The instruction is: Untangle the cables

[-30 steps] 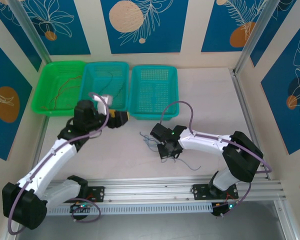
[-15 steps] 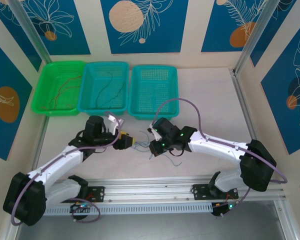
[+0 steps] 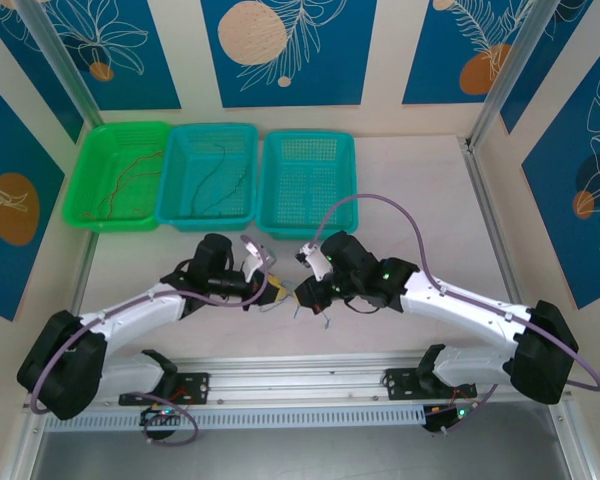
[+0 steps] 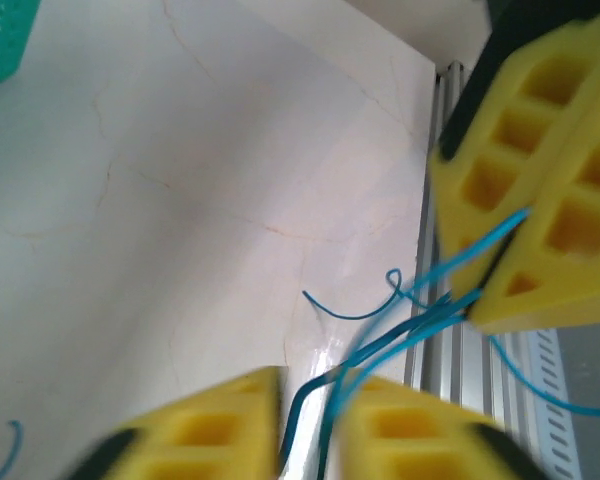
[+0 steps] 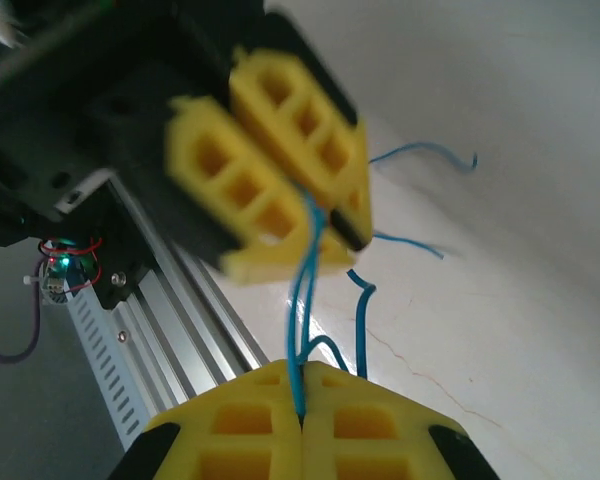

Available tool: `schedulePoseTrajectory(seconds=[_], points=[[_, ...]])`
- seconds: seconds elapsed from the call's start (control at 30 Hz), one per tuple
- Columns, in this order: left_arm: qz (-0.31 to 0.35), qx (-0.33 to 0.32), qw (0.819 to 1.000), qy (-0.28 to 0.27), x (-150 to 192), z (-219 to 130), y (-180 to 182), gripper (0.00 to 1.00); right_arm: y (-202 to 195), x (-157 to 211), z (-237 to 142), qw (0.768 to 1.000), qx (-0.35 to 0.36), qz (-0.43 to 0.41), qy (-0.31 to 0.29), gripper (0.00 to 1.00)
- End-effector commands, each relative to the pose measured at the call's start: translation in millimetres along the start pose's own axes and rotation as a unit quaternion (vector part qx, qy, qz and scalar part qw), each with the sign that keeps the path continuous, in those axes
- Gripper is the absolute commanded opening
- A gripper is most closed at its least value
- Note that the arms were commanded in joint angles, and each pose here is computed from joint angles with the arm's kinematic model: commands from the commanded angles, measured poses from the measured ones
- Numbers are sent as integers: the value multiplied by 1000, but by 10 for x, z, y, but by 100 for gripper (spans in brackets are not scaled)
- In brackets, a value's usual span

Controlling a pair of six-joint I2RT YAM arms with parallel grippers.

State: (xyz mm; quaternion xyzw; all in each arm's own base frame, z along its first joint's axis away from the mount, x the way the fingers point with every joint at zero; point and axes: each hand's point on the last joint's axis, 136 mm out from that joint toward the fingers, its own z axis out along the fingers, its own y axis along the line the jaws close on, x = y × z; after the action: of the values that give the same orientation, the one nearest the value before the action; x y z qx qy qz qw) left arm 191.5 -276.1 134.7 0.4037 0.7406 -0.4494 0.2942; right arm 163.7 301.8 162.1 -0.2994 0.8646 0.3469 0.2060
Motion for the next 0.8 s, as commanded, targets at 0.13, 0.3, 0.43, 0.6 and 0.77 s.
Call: schedulePoseTrajectory(seconds=[0.13,0.3,0.43,0.6,0.77], points=[[25,-136,988,-67,-309,-209,298,0,-1118,281,-322,954,272,128,-8,9],[25,-174,984,-41,-183,-307,368,0,-1563,546,-611,912,310,266,-30,9],[8,-186,982,-40,-120,-327,408,0,-1580,529,-710,912,259,308,-77,14],[4,-171,984,-51,-148,-293,377,0,-1447,417,-796,927,213,288,-110,4],[3,-169,985,-46,-140,-268,391,0,-1246,290,-795,948,164,248,-117,0]])
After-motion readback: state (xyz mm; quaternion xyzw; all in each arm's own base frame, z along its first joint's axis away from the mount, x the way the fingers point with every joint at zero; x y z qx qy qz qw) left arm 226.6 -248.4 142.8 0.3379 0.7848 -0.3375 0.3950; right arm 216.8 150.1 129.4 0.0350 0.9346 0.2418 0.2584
